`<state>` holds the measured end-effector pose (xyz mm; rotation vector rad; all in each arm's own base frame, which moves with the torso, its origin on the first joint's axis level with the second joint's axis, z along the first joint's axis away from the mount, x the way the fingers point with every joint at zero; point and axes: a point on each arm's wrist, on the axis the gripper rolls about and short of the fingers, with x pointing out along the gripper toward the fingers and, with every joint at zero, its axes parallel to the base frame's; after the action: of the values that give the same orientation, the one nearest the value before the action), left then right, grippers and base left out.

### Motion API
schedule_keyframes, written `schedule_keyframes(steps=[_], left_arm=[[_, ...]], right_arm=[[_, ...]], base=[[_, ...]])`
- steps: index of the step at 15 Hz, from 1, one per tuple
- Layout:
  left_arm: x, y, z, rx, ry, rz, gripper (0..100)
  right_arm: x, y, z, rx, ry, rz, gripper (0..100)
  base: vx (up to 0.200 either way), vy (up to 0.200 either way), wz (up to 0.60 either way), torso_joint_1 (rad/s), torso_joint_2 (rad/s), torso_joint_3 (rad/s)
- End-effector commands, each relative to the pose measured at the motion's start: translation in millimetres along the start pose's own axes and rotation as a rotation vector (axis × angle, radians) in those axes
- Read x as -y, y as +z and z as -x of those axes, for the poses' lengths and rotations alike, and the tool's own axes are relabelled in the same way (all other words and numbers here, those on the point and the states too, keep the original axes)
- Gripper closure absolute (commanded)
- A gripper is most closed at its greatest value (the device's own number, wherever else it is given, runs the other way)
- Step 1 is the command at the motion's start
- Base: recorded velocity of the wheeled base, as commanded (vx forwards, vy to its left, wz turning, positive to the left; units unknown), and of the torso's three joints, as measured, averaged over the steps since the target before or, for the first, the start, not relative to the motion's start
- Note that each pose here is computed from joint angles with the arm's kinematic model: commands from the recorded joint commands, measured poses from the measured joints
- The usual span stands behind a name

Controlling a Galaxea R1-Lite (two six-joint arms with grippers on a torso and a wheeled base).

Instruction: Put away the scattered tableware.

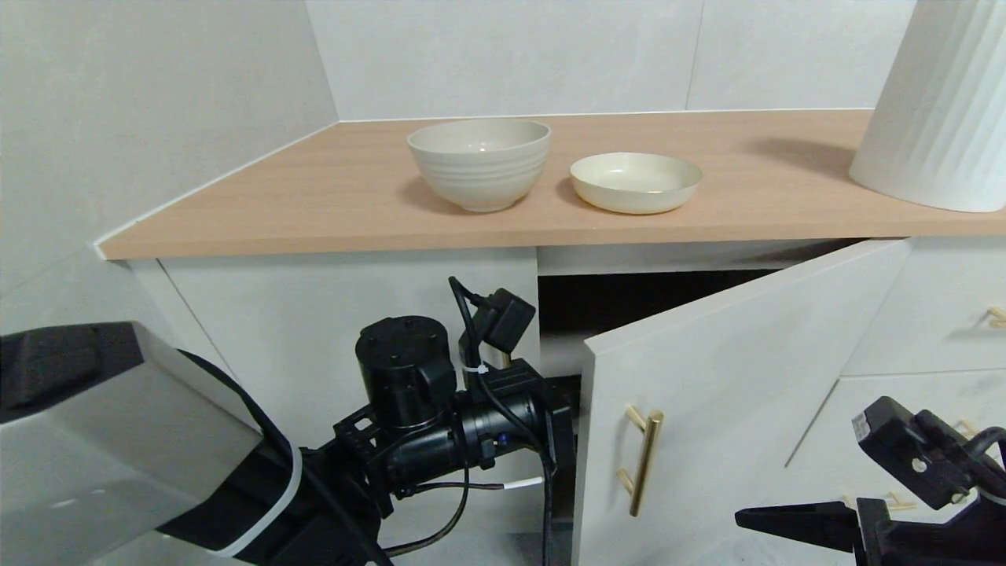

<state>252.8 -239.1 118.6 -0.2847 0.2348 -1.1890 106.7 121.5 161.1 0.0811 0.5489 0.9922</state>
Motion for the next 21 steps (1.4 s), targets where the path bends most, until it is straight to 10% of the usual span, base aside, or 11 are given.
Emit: schedule_keyframes(steps=[1, 21], left_arm=[[-1.8, -3.3, -1.9, -0.007, 0.0, 0.004, 100], [-17.4, -18.5, -20.7, -0.018, 0.006, 0.017, 100]], right_arm=[[0.0, -0.3, -0.8, -0.004, 0.002, 0.0, 0], [-3.3, -3.0, -1.6, -0.016, 0.019, 0.011, 0]], base=[[-0.2, 0.0, 0.0, -0.002, 0.0, -0.002], [-0.05, 0.0, 0.0, 0.002, 0.0, 0.0]])
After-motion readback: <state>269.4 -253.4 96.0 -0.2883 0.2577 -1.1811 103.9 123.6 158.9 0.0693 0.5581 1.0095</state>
